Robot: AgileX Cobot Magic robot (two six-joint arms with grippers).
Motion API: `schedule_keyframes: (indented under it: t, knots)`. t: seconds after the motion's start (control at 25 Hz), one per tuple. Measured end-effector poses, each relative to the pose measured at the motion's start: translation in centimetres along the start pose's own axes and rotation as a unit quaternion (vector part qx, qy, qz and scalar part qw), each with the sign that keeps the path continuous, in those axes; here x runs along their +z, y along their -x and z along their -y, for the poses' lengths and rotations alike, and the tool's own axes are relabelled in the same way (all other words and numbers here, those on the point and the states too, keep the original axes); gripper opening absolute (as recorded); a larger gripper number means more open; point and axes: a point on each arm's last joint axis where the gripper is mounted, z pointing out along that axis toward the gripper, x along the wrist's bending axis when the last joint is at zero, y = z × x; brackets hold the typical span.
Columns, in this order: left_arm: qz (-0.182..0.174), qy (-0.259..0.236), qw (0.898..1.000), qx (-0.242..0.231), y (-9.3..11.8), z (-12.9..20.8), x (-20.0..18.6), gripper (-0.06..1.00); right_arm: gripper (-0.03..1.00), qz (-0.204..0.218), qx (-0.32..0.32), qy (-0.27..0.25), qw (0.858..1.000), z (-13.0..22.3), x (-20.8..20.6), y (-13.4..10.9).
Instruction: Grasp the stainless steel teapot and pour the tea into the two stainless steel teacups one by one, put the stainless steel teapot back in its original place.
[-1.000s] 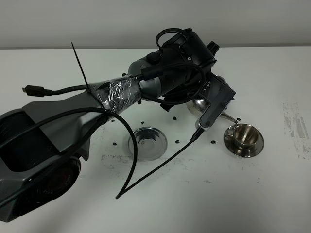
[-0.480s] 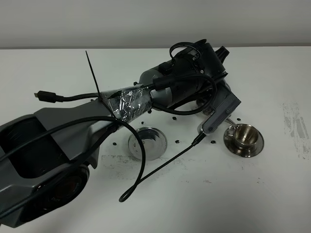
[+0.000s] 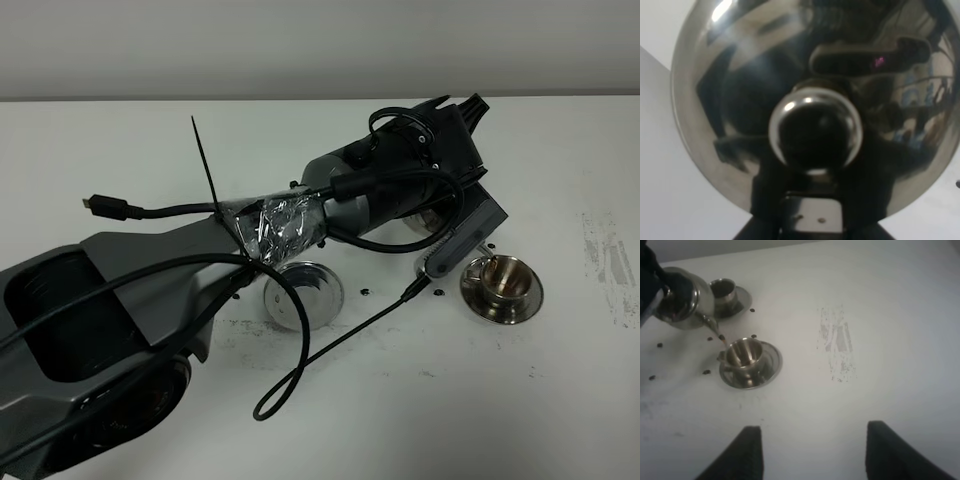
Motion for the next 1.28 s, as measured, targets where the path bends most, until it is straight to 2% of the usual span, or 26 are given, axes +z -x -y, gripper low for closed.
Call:
schedule_keyframes:
  t: [1.28]
  knots:
    - [-0.041,-0.054,0.996,0.052,-0.9,-1.6,-0.7,0.19,0.44,0.000,0.000,0.000,1.000,0.0,0.0,0.0]
